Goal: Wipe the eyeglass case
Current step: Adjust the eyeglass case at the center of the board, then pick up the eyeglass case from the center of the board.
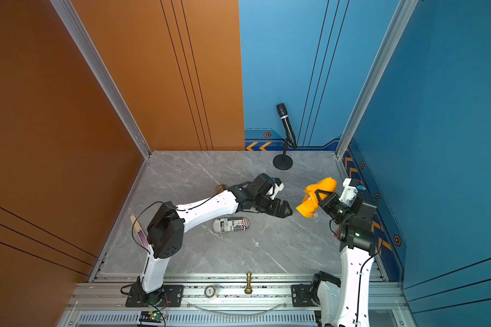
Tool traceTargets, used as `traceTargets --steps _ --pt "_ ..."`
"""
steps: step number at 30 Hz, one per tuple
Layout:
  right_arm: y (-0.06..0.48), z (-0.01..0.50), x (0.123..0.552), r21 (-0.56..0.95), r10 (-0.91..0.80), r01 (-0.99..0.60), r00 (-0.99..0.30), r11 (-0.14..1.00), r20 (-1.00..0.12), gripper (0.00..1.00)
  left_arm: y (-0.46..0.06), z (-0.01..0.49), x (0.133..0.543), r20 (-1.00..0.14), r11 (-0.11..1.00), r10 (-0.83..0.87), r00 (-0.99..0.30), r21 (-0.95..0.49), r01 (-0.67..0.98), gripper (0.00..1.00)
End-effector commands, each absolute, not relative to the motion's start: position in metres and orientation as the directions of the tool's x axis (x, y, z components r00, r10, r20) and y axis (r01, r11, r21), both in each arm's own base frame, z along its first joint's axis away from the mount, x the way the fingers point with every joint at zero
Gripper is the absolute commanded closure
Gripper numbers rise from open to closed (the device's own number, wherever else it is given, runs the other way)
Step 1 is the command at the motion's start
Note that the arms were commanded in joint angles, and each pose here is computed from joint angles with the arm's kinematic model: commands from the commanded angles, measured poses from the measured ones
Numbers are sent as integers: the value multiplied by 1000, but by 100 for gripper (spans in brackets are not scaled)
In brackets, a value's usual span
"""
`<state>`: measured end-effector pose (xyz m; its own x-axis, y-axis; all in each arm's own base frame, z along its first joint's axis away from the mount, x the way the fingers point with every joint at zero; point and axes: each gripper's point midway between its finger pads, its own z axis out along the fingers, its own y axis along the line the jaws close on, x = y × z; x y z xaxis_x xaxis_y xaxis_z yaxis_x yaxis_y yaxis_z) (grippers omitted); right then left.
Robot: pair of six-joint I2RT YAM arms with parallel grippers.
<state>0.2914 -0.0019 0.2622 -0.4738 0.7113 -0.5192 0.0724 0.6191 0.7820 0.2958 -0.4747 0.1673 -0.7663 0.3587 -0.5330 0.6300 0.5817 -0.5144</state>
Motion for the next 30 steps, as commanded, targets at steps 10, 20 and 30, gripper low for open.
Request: traceTargets --steps 10,20,30 --pt "17 280 314 609 540 55 -531 791 -653 100 -381 142 351 -568 185 816 -110 76 980 1" --pt "35 270 312 579 484 35 -589 815 -646 100 -391 103 354 -470 -96 866 172 182 979 0" --pt "40 261 313 591 482 33 -615 806 -624 100 -402 78 359 -409 -163 888 208 144 976 2"
